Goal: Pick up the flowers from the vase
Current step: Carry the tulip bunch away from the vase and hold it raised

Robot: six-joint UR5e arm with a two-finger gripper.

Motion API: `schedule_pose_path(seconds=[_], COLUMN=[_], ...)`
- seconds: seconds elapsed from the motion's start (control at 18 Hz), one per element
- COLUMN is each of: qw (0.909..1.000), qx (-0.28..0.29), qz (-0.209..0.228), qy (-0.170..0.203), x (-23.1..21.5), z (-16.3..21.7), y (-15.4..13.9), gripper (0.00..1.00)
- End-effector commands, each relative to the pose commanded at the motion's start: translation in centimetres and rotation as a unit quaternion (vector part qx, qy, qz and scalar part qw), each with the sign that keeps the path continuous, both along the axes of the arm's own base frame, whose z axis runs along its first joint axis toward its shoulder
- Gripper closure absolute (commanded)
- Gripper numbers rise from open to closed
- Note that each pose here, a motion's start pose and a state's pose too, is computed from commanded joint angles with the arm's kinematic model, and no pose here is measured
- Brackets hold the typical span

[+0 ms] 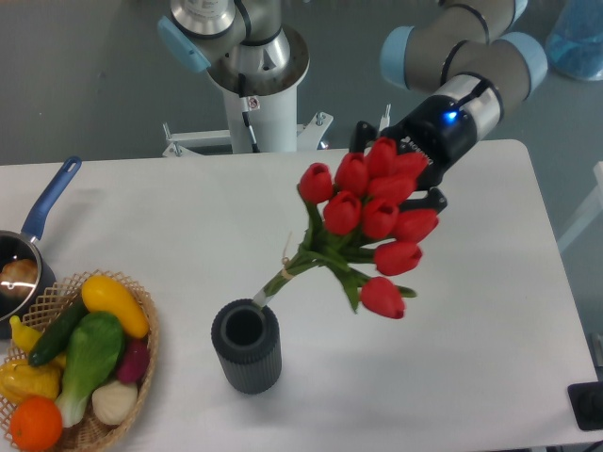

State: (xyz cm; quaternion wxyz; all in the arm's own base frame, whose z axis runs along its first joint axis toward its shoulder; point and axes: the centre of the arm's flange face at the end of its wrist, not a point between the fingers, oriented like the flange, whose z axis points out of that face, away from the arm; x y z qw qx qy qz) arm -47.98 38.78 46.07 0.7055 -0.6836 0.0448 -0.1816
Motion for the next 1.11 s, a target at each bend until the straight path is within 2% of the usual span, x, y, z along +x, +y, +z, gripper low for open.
schedule_pose_path(seconds=[0.22, 0.39, 0.5, 0.67, 0.94, 1.11], qw=[0.9989, 0.9902, 0.9750, 0.9416, 0.8975, 0.8806], qx=[-0.004, -0.085, -0.157, -0.256, -0.346, -0.380], qz=[0.024, 0.060, 0.089, 0.130, 0.148, 0.146], qy=[0.041, 0.094, 0.130, 0.176, 0.230, 0.243], x=[-1.4, -2.5, -3.4, -4.2, -5.0, -5.0], z=[-0.5, -1.1, -0.9, -1.2, -3.1, -4.6], y=[-1.5, -1.7, -1.7, -2.4, -3.4, -3.6], gripper=[1.00, 1.00, 1.00, 1.00, 1.00, 1.00])
